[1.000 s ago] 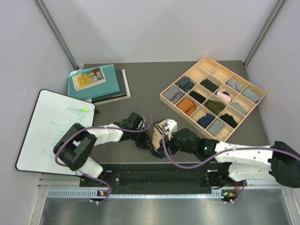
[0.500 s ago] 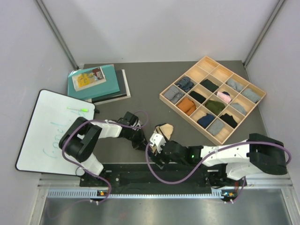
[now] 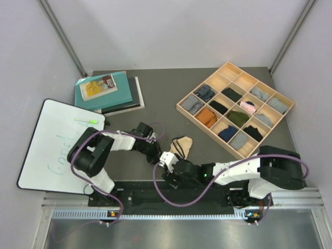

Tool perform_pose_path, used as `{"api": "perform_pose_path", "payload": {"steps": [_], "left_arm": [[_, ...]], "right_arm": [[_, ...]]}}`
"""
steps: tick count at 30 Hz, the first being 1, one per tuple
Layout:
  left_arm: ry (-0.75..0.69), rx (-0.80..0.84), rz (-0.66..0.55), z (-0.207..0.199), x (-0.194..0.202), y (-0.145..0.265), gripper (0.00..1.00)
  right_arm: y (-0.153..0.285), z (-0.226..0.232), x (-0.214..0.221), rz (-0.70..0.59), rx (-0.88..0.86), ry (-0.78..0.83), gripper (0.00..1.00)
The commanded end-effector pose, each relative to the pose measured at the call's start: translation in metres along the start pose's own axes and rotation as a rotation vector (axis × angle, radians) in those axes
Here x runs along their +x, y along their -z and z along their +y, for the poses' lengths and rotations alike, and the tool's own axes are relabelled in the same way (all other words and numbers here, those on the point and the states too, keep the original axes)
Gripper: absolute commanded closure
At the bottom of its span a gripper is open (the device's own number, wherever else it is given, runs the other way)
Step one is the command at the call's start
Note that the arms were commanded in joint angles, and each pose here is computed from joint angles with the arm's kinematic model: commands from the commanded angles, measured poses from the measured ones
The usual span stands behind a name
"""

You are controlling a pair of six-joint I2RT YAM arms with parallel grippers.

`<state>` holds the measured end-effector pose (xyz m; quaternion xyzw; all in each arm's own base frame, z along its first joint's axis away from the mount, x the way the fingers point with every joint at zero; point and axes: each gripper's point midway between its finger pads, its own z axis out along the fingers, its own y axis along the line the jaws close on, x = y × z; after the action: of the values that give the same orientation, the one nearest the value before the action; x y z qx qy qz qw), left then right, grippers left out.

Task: Roll the underwear
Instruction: Fold the underwear at the center of the board.

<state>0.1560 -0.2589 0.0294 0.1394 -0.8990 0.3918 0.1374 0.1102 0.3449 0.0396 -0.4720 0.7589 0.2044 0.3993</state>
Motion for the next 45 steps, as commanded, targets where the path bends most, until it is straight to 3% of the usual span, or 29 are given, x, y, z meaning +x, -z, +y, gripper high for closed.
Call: {"api": "perform_pose_path", "payload": {"steps": [1,9,11,12,15,16,20,21,24,29,33,38,45], "left_arm": [[0.025,0.01,0.031,-0.003,0.002,0.001,1.0],[0.03,0.02,0.038,-0.005,0.003,0.003,1.0],[0.029,0.024,0.038,-0.006,0.003,0.004,1.0],[0.023,0.031,0.037,-0.008,0.004,0.005,1.0],[0.01,0.047,0.013,-0.011,0.003,0.008,1.0],[0.005,0.065,0.002,-0.013,0.002,0.01,1.0],[-0.1,0.1,-0.182,-0.023,-0.014,0.026,0.71],[-0.133,0.094,-0.215,-0.022,-0.015,0.029,0.58],[-0.199,0.112,-0.34,-0.024,-0.023,0.04,0.44],[-0.334,0.15,-0.565,-0.027,-0.038,0.057,0.42],[-0.516,0.166,-0.663,-0.042,-0.037,0.061,0.4],[-0.653,0.167,-0.681,-0.049,-0.028,0.048,0.4],[-0.729,0.197,-0.671,-0.049,-0.023,0.037,0.4]], "right_arm": [[-0.005,0.001,-0.017,-0.029,0.037,0.003,0.32],[-0.012,-0.01,0.002,0.039,0.114,-0.002,0.61],[-0.013,-0.008,0.003,0.045,0.098,-0.013,0.73],[-0.014,-0.007,0.002,0.048,0.09,-0.019,0.88],[-0.014,-0.003,0.002,0.062,0.046,-0.056,1.0],[-0.014,-0.006,0.0,0.059,0.036,-0.076,1.0],[-0.009,0.0,-0.01,0.067,-0.104,-0.165,1.0],[-0.008,0.0,-0.012,0.067,-0.129,-0.185,1.0],[-0.006,0.001,-0.015,0.083,-0.25,-0.275,1.0],[-0.008,-0.007,-0.015,0.121,-0.406,-0.428,1.0],[-0.008,-0.01,-0.014,0.164,-0.477,-0.513,1.0],[-0.004,-0.01,-0.015,0.208,-0.593,-0.599,1.0],[-0.011,-0.02,-0.002,0.264,-0.639,-0.718,1.0]]}}
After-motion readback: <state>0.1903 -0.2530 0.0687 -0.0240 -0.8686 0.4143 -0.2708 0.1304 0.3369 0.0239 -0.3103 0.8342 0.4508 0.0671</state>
